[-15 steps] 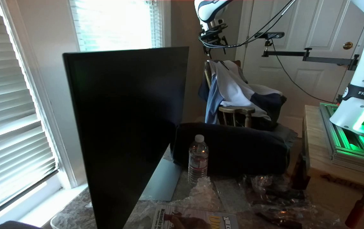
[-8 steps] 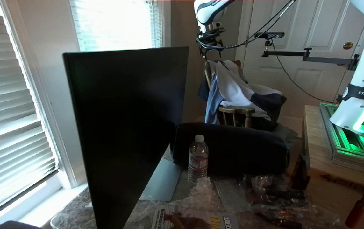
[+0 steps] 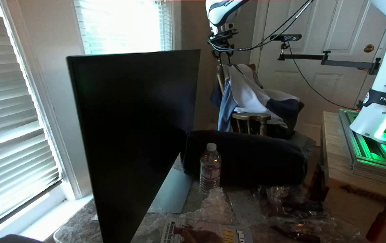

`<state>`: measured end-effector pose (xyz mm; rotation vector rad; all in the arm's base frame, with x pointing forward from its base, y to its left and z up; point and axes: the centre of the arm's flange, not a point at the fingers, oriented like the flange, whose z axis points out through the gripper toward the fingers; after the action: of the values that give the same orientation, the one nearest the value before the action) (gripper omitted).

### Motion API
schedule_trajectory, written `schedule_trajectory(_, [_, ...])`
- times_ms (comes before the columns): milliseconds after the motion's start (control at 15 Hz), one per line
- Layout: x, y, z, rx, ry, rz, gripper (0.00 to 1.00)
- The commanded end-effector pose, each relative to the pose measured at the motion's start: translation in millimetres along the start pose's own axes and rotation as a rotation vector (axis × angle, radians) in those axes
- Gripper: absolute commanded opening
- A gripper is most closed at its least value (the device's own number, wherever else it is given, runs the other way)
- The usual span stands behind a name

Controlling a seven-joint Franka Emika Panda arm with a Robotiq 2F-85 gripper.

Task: Remove the hoodie from the backrest of the chair and place it on the seat of the chair.

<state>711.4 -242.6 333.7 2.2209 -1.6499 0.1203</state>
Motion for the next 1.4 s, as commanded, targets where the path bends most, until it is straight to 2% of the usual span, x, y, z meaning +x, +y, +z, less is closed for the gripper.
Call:
schedule_trajectory(0, [6.4, -8.4, 2.4, 0.022, -0.01, -0.016, 0.39])
schedule_trajectory(200, [4.5, -10.1, 5.1, 0.018, -0.012, -0.028, 0.39])
schedule_trajectory(400, [4.3, -15.7, 10.3, 0.017, 0.003, -0.04, 0.53])
schedule_trajectory(600, [4.6, -20.9, 19.1, 0.01, 0.016, -0.052, 0.58])
schedule_trajectory(1133, [4.7, -37.1, 45.1, -0.006, 0.048, -0.076, 0.53])
schedule_trajectory(1267, [3.3, -39.5, 44.7, -0.001, 0.053, -0.081, 0.48])
schedule_trajectory(1333, [2.5, -39.7, 44.2, 0.0, 0.055, -0.083, 0.38])
